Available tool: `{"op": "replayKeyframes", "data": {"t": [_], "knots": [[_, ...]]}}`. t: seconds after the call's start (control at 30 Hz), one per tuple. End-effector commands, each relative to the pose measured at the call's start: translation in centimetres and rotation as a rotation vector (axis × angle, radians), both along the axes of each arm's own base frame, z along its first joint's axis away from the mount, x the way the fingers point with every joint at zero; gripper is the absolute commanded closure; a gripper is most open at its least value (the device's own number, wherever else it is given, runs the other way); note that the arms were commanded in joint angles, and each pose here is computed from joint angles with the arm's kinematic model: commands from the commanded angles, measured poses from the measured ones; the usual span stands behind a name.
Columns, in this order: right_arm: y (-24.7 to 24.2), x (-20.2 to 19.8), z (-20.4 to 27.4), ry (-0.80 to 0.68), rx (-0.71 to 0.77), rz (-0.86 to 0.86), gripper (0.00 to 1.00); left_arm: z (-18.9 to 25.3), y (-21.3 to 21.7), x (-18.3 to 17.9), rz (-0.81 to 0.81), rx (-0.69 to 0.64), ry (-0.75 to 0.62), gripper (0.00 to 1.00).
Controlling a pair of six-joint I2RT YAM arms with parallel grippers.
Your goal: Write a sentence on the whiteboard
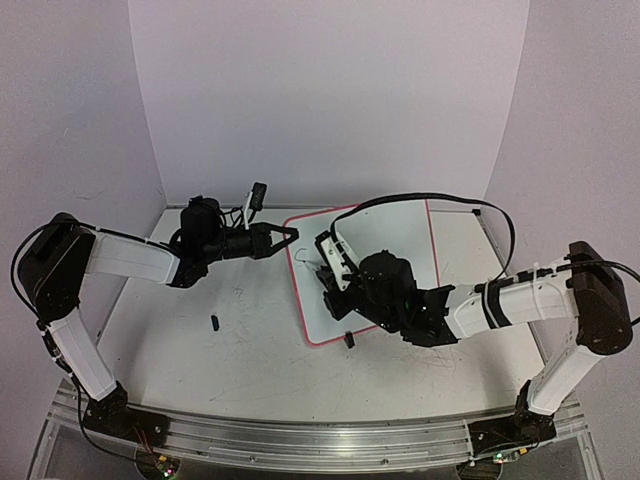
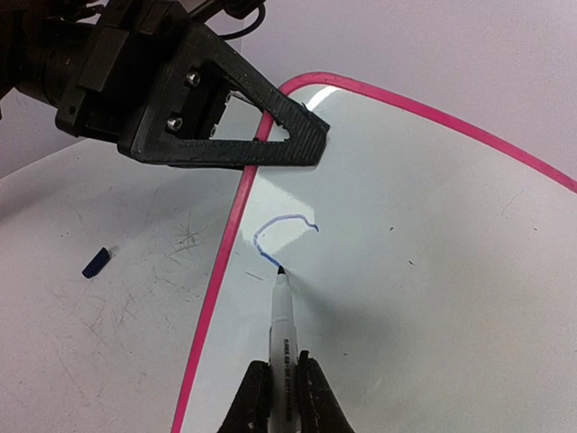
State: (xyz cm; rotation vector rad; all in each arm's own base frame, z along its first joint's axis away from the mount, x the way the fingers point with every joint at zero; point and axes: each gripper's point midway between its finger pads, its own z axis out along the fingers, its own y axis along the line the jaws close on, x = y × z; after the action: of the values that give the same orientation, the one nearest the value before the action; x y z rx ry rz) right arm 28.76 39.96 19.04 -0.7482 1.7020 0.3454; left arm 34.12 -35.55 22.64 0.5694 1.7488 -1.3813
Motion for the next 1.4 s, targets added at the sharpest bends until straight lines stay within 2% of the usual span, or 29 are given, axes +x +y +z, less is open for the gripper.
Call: {"op": "replayKeyframes", "data": {"t": [0.0,0.8,1.37], "knots": [[-1.4,0.3,0.4,0.003,0.002,-0.054,1.00,-0.4,-0.6,-1.1,-0.025,0.042,-0.012,1.00],[-2.4,-0.2,-0.6,0.037,-0.002,-0.068,1.00,-0.4,-0.6,-1.1,-0.027,0.043,-0.012,1.00],[-1.2,-1.3,-1.6,0.061,-0.011,-0.021,1.00,-0.2,-0.7,-1.2,-0.032,0.041,-0.015,1.00]]}}
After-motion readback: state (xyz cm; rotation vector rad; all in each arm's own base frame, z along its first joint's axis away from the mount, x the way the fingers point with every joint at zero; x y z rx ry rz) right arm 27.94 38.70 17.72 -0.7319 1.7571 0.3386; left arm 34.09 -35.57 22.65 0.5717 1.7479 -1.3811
